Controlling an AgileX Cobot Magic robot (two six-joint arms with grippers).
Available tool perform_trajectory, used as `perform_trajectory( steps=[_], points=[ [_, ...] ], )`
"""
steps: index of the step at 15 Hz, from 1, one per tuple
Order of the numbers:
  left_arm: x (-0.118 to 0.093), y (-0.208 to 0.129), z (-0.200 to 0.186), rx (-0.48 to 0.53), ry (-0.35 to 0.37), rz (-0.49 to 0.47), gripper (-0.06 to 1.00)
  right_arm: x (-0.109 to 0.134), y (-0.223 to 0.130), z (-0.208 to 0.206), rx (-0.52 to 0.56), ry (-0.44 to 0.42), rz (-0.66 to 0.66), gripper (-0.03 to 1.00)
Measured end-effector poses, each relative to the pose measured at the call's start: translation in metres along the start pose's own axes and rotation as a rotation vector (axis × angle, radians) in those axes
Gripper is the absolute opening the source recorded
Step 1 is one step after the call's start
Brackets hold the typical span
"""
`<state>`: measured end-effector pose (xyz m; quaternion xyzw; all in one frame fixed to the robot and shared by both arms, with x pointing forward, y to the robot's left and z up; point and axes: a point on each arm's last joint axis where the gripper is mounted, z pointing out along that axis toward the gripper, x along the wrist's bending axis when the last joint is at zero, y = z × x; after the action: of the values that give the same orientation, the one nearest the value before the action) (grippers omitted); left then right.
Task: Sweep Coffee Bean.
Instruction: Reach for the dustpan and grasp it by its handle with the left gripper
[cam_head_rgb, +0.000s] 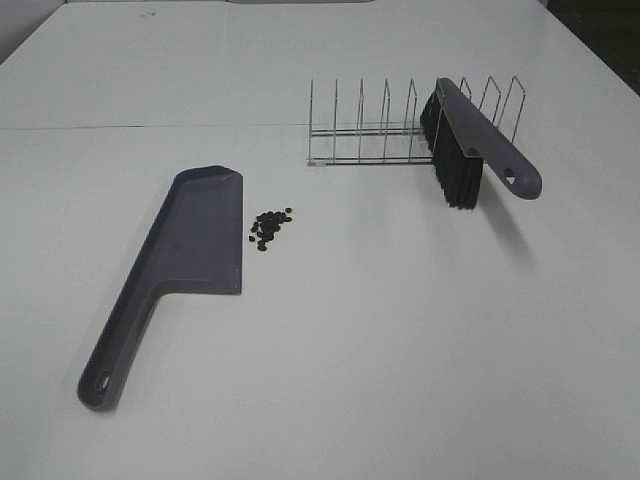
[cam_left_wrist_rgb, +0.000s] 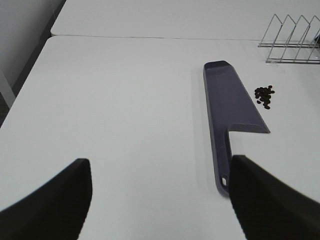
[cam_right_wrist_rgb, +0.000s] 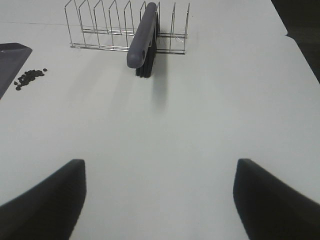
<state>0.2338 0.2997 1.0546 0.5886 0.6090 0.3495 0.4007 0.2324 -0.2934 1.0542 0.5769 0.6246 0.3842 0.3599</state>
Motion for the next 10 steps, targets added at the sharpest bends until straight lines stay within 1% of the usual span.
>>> perform_trajectory(
  steps=[10],
  points=[
    [0.0000,0.0000,0.0000,0.000,0.000,0.000,0.71,0.0000,0.0000,0.0000,0.000,0.000,0.000,0.71]
  ],
)
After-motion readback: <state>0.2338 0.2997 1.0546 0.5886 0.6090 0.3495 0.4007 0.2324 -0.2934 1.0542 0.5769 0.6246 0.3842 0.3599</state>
